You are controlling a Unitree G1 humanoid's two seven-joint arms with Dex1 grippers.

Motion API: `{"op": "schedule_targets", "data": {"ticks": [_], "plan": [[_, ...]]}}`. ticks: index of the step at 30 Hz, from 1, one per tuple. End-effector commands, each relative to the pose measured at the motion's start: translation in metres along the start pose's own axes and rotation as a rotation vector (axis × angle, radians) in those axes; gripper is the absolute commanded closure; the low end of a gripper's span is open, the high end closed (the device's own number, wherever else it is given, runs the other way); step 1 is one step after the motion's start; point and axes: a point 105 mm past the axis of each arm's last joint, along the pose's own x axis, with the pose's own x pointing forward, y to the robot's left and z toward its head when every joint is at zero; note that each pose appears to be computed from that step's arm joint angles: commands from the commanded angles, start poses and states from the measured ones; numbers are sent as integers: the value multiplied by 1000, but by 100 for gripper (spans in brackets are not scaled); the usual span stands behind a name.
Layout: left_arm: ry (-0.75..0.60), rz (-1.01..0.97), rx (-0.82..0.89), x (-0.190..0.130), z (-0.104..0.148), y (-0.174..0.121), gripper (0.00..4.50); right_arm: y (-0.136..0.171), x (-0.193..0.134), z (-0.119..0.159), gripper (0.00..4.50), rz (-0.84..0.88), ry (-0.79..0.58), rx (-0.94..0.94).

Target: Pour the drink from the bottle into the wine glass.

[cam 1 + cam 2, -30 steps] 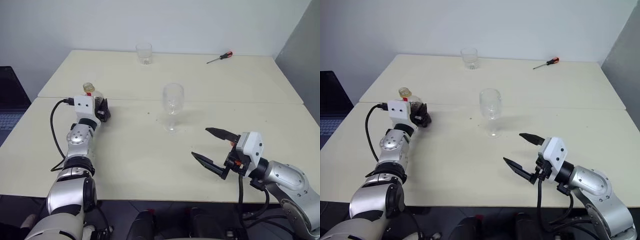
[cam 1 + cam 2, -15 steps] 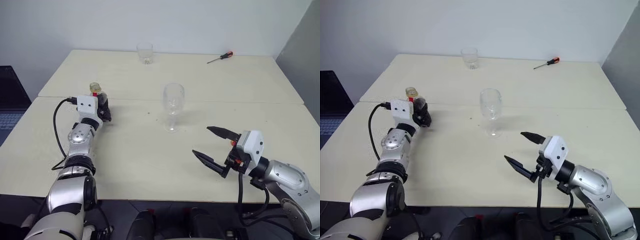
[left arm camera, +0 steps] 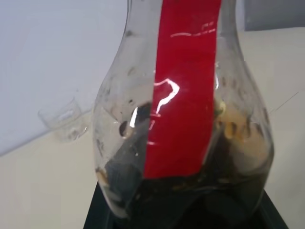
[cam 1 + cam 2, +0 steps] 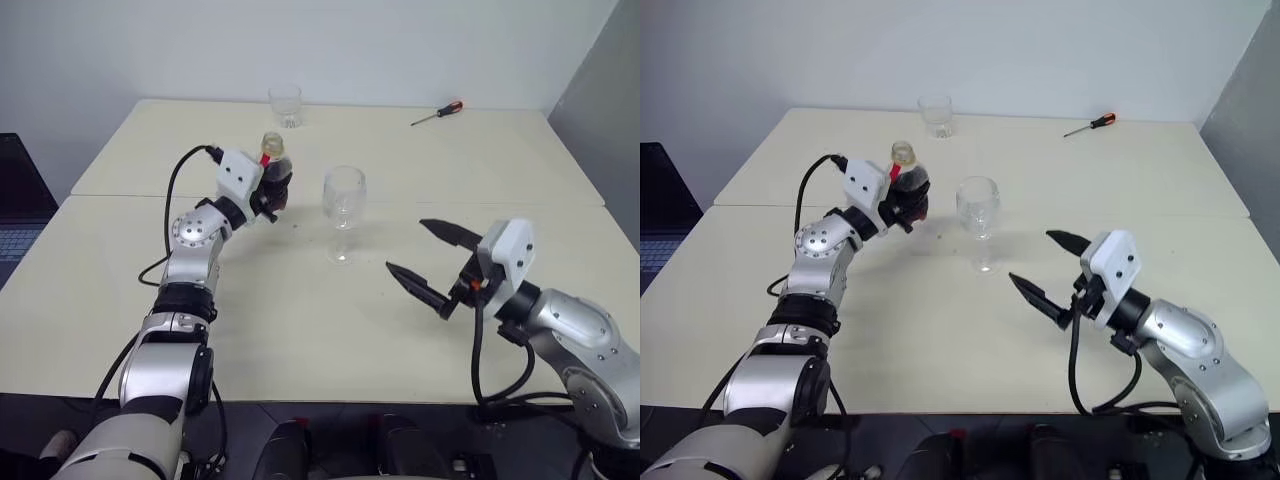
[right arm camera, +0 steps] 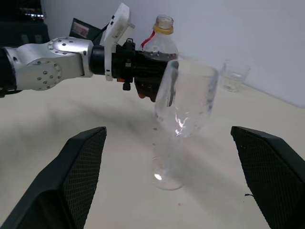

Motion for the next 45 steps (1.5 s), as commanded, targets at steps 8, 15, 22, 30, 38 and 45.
{"op": "schedule_targets", "data": {"ticks": [8,15,22,30,38,45], "plan": [[-108,-147,173,21,52,1,334,-13,16,14,0,-36,-16,-6],[-96,-223,319,25,61,-1,334,-18,22,15,0,-49,-18,-2],[-68,-273,475,25,64,0,334,-20,29,23,0,-65,-28,31],[-64,-291,645,24,73,4,334,-20,32,25,0,-65,-25,33],[-55,-292,800,24,82,10,334,-20,34,25,0,-61,-26,29],[-42,-286,873,26,87,13,334,-21,35,26,0,-64,-31,33]]}}
